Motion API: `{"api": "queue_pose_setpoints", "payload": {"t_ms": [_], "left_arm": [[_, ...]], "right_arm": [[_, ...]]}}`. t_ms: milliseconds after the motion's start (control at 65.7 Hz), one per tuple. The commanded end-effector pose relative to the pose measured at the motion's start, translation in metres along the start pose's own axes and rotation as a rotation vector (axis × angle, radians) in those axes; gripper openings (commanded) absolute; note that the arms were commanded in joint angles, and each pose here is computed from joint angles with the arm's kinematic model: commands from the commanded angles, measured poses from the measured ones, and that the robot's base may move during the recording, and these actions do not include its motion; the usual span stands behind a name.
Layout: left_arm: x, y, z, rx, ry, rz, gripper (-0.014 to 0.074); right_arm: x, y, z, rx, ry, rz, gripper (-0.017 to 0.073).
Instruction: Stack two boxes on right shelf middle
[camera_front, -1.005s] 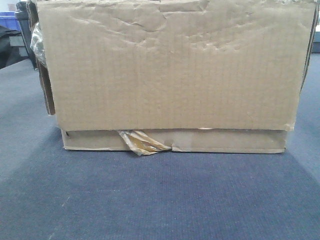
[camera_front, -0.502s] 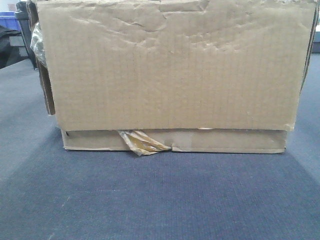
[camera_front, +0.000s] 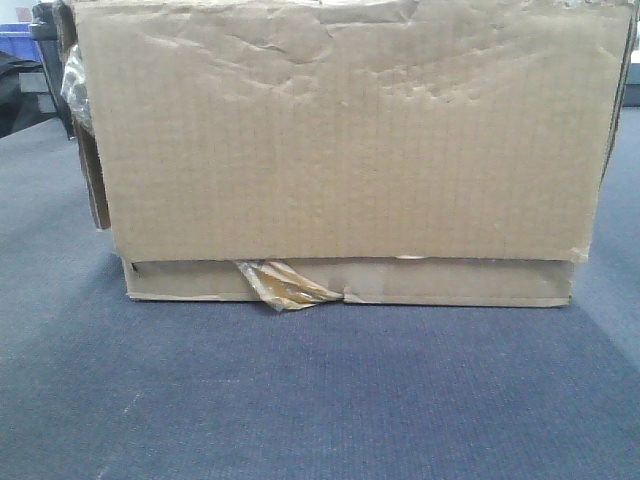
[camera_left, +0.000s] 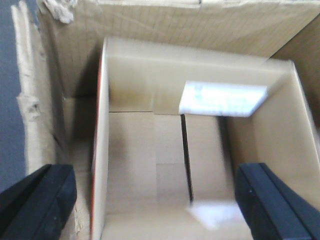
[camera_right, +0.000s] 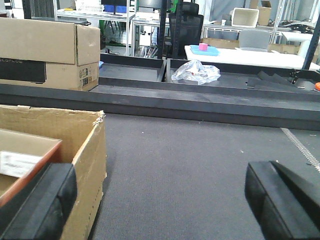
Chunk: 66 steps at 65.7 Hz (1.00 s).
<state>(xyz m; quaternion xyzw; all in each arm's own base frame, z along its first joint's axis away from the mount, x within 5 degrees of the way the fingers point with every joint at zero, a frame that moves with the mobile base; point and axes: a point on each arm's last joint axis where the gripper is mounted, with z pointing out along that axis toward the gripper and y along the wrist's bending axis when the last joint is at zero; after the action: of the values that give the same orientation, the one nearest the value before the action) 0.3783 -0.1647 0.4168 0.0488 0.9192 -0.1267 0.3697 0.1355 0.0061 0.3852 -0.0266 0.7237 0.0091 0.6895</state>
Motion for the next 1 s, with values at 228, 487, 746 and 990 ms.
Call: {"api": "queue_pose_setpoints", "payload": {"t_ms": [228,487,746,990], "left_arm": [[-0.002,0.016,-0.079,-0.137,-0.048,0.163,0.0529],[-0.009,0.05,-0.108,-0.181,-0.099,0.169,0.0529],[-0.009,0.081,-0.107,-0.195,-0.066,0.151,0.0529],[0.012,0.085,-0.076,-0.173,0.065,0.15,0.0529]], "right_arm": [[-0.003,0.001,0.0,-0.009,0.009,-0.007,0.057],[-0.039,0.001,0.005,-0.023,0.088,-0.009,0.057],[-0.079,0.011,0.036,-0.107,0.28,0.015,0.057],[-0.079,0.047,0.096,-0.265,0.557,-0.043,0.057]]}}
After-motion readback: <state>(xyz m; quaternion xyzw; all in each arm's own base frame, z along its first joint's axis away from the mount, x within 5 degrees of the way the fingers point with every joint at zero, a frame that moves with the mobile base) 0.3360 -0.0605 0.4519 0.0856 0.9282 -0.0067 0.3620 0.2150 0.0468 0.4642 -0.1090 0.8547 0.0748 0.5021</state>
